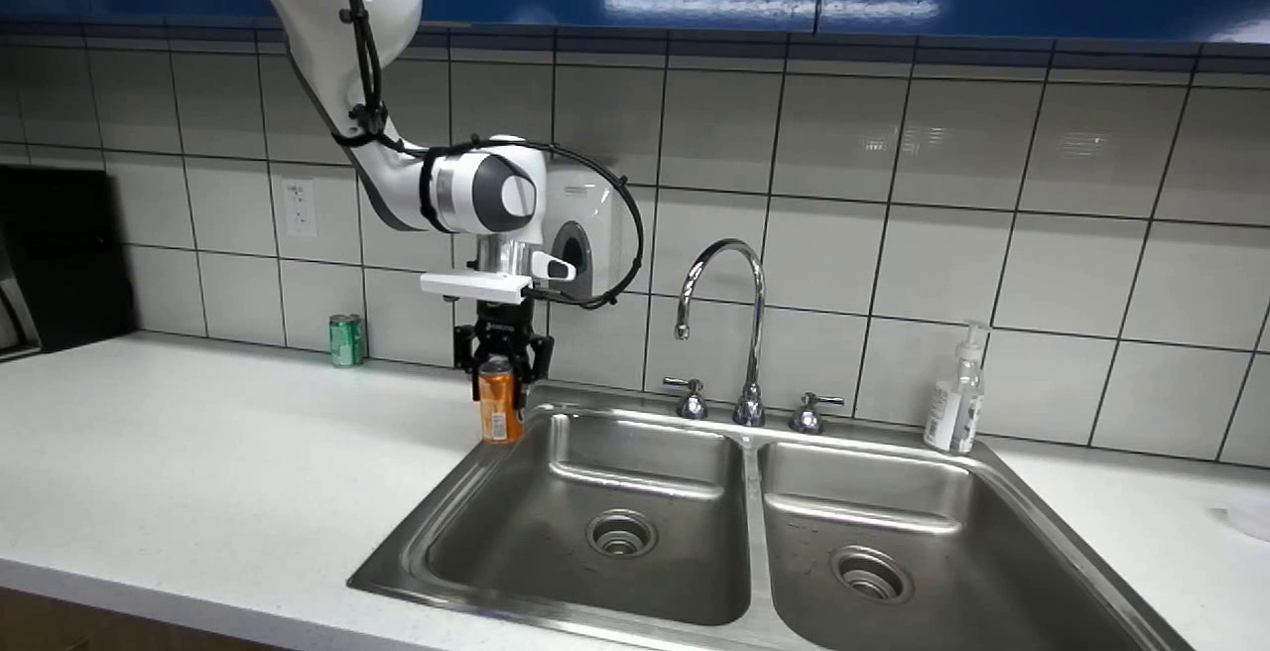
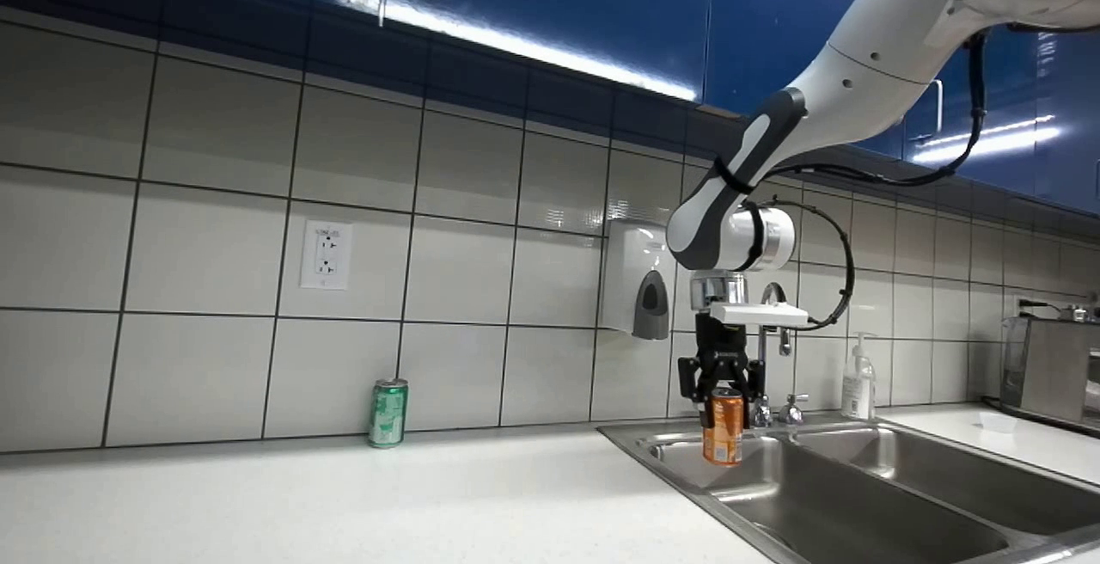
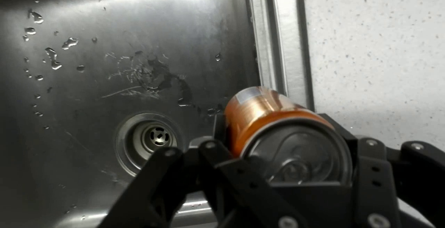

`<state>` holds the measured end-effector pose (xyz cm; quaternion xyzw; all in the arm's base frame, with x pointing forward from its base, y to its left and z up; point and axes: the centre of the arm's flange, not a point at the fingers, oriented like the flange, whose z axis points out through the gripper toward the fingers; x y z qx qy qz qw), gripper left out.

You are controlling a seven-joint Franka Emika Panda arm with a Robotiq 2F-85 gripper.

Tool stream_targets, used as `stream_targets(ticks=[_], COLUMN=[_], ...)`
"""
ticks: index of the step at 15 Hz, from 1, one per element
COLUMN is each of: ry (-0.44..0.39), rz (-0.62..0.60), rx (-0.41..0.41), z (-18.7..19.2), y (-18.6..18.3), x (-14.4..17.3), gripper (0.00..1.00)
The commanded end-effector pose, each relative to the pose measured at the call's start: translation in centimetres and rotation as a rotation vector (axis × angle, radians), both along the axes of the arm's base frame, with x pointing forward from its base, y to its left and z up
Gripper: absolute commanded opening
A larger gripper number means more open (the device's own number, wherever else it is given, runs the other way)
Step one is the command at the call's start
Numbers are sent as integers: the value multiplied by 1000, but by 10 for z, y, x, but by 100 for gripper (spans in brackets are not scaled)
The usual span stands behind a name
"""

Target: Put the orange can in the left sink

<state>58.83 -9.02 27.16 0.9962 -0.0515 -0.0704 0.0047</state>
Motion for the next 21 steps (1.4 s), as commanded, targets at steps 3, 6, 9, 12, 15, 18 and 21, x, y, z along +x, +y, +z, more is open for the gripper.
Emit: stream_targets(ticks=[3,6,9,12,15,18,21], ry=[14,41,67,95,125,151,155], rz=[20,21,21,11,-4,-15,-21], rx=[17,23,35,45,54,64,59], z=[-4,-16,-30,-44,-60,-78,-98], y=[-34,-46,-55,-66,-78,-86,-93], x=[-25,-34,-42,-51,-59,-65,-67], gripper=[40,40,40,40,40,40,40])
